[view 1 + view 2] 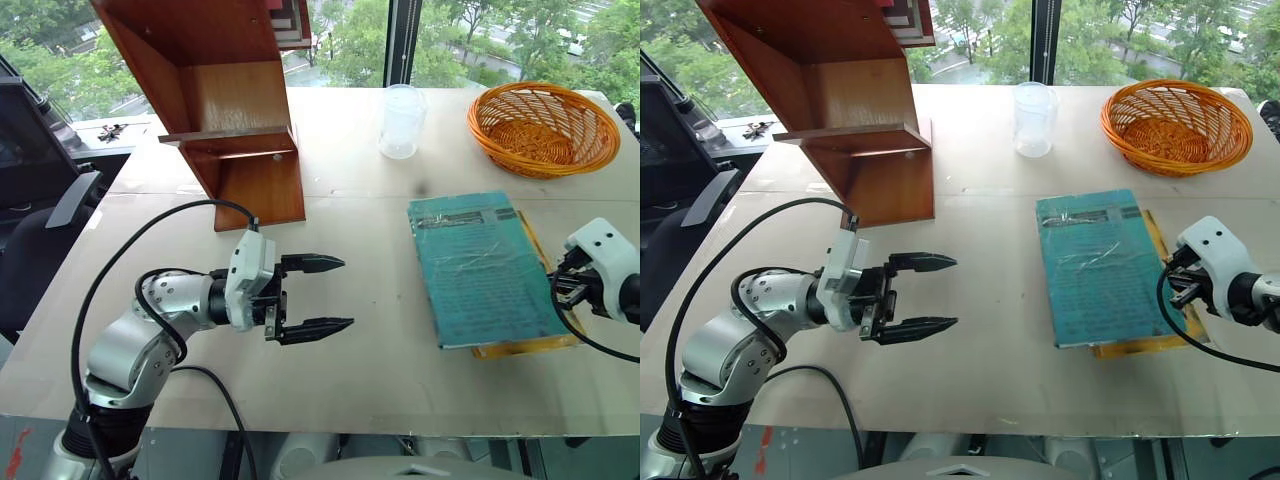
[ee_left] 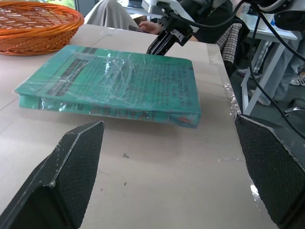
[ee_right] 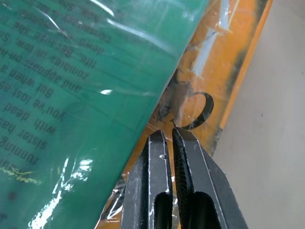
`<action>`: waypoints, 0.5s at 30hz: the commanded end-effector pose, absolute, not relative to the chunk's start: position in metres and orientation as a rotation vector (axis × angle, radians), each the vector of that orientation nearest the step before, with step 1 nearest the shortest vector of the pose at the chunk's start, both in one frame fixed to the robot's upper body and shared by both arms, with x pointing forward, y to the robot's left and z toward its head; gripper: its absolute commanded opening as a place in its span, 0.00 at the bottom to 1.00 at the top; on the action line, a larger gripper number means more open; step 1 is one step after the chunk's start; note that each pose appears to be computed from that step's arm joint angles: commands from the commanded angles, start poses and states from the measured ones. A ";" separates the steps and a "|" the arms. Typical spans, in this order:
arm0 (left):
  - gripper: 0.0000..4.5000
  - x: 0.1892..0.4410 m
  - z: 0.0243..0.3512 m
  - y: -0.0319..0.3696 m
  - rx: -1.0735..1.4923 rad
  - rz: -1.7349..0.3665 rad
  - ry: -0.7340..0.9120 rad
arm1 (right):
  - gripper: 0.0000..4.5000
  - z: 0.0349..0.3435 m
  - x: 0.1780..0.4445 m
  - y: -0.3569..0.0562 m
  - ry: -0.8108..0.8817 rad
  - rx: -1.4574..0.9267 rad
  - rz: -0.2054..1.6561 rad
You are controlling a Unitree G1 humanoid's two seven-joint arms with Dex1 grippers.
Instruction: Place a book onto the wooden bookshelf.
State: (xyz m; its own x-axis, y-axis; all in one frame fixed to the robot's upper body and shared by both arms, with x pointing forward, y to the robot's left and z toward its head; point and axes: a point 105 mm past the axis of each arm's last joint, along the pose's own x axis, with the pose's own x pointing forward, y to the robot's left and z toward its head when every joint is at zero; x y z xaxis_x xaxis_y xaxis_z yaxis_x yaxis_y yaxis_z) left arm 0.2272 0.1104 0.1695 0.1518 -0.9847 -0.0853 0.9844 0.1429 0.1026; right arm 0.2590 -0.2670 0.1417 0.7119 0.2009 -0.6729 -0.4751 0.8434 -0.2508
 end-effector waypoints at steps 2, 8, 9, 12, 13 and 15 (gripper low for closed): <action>1.00 0.244 0.163 0.111 0.104 -1.297 0.053 | 0.01 0.170 0.260 -0.268 0.472 -0.455 0.343; 1.00 0.264 0.143 0.102 -0.241 -1.236 0.462 | 0.26 0.199 0.187 -0.255 0.191 -0.338 0.487; 1.00 0.269 0.141 0.099 -0.303 -1.230 0.514 | 0.40 0.202 0.176 -0.251 0.159 -0.310 0.521; 1.00 0.276 0.137 0.087 -0.420 -1.248 0.648 | 0.70 0.203 0.152 -0.246 0.128 -0.255 0.584; 1.00 0.279 0.137 0.084 -0.450 -1.243 0.677 | 0.82 0.203 0.148 -0.246 0.125 -0.243 0.595; 1.00 0.287 0.132 0.073 -0.534 -1.227 0.758 | 0.99 0.201 0.137 -0.250 0.138 -0.256 0.608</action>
